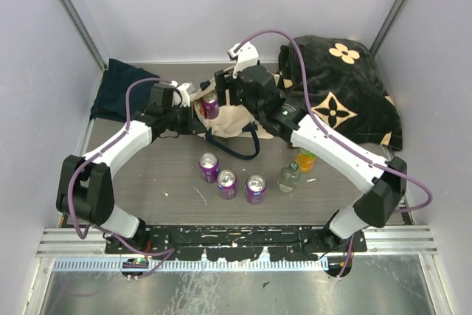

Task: Take the beverage out of the canvas bag

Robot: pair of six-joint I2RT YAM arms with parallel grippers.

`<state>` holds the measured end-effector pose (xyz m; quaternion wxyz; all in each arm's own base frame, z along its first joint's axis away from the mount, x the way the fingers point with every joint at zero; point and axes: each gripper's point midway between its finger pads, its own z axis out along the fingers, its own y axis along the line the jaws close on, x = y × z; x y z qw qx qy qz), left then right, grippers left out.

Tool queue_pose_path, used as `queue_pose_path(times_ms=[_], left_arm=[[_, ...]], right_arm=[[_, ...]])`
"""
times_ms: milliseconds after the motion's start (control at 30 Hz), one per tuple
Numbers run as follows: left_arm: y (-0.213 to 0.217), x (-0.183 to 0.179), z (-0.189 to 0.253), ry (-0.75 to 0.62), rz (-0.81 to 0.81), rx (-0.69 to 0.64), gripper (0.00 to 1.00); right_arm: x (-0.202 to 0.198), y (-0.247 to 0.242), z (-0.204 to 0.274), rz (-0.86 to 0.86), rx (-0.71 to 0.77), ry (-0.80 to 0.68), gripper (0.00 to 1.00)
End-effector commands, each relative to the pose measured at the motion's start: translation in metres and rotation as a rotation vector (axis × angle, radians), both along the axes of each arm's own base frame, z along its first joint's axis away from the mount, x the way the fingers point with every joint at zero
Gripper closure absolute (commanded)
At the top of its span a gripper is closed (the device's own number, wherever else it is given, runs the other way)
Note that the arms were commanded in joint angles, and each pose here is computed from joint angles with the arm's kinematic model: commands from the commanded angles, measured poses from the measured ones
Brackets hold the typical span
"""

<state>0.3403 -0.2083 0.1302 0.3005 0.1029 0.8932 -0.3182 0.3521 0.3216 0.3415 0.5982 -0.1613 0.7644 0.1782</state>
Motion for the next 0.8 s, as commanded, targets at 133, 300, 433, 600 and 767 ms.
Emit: queue_pose_path(times_ms=[133, 300, 433, 600, 767], left_arm=[[0.026, -0.031, -0.014, 0.094, 0.054, 0.103, 1.00], [0.032, -0.035, -0.008, 0.081, 0.069, 0.119, 1.00], [0.037, -0.037, -0.006, 0.075, 0.081, 0.140, 1.00], [0.044, -0.041, -0.009, 0.082, 0.088, 0.179, 1.00], [0.052, -0.042, -0.010, 0.080, 0.113, 0.209, 1.00]], right_arm=[[0.037, 0.037, -0.061, 0.057, -0.040, 0.123, 0.28], [0.052, 0.059, -0.096, 0.115, -0.039, 0.205, 0.27], [0.065, 0.066, -0.118, 0.117, -0.034, 0.248, 0.16], [0.077, 0.068, -0.133, 0.085, -0.030, 0.257, 0.04], [0.093, 0.067, -0.140, 0.039, -0.013, 0.265, 0.01]])
